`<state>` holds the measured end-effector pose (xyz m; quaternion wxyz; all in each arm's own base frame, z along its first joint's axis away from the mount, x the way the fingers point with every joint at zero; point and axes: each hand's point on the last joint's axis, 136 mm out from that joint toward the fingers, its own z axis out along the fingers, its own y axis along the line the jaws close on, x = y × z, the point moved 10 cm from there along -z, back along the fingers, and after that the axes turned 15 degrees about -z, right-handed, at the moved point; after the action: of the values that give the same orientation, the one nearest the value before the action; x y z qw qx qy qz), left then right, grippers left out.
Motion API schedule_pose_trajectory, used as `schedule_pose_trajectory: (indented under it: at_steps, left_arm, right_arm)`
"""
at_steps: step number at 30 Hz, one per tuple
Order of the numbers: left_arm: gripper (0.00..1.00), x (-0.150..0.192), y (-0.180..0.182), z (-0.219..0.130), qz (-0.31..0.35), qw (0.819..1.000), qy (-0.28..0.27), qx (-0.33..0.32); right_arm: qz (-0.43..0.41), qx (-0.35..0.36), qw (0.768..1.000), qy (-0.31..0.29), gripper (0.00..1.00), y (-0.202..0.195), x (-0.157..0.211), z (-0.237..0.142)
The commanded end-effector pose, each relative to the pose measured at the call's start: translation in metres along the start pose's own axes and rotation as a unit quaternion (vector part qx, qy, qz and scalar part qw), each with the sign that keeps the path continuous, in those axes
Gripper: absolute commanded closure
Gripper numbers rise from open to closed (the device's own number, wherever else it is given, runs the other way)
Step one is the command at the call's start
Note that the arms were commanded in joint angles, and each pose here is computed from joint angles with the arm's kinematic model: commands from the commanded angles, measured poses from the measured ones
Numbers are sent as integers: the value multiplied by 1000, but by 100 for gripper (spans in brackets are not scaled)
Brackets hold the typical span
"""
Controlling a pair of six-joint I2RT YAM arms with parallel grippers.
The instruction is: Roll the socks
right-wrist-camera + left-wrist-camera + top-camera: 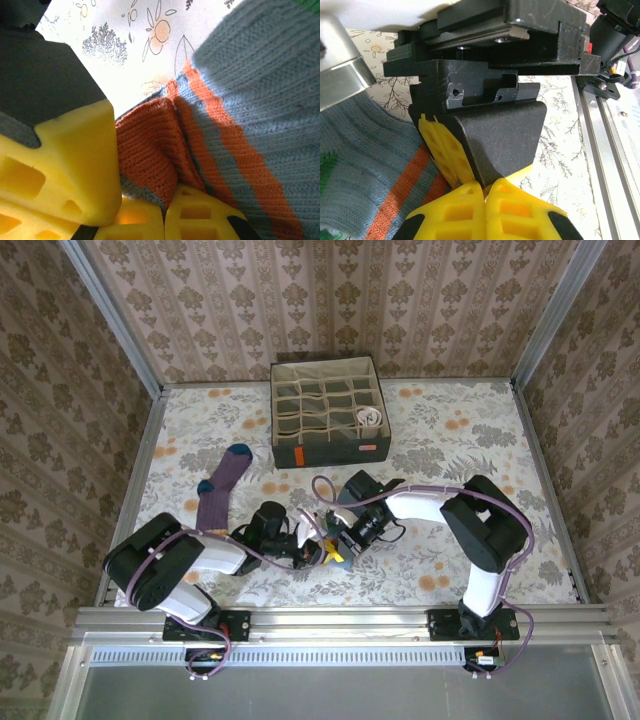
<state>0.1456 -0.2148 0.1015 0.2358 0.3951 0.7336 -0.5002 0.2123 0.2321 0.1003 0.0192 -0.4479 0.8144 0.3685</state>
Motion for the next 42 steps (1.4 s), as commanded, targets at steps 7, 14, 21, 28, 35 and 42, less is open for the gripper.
schedule_pose_trajectory:
  at_steps: [7, 14, 21, 28, 35, 42]
  left_arm:
    - [100, 8, 18, 3, -103, 991, 52, -73]
    - [100, 9, 24, 4, -140, 984, 67, -85]
    - [100, 13, 36, 6, -174, 978, 68, -91]
    - [100, 7, 37, 7, -164, 984, 40, -62]
    - [70, -2, 24, -6, -90, 995, -16, -36]
    - [51, -4, 13, -17, -11, 999, -20, -27]
  right_arm:
    - [21, 18, 997, -68, 73, 2, -3, -7]
    - [34, 47, 994, -92, 60, -1, 1, -12]
    - [30, 64, 989, -130, 56, 3, 5, -18]
    - [25, 68, 989, -125, 92, 6, 14, -19]
    - [5, 57, 992, -112, 100, 10, 14, -21]
    - [-9, 28, 995, -99, 100, 13, 14, -19]
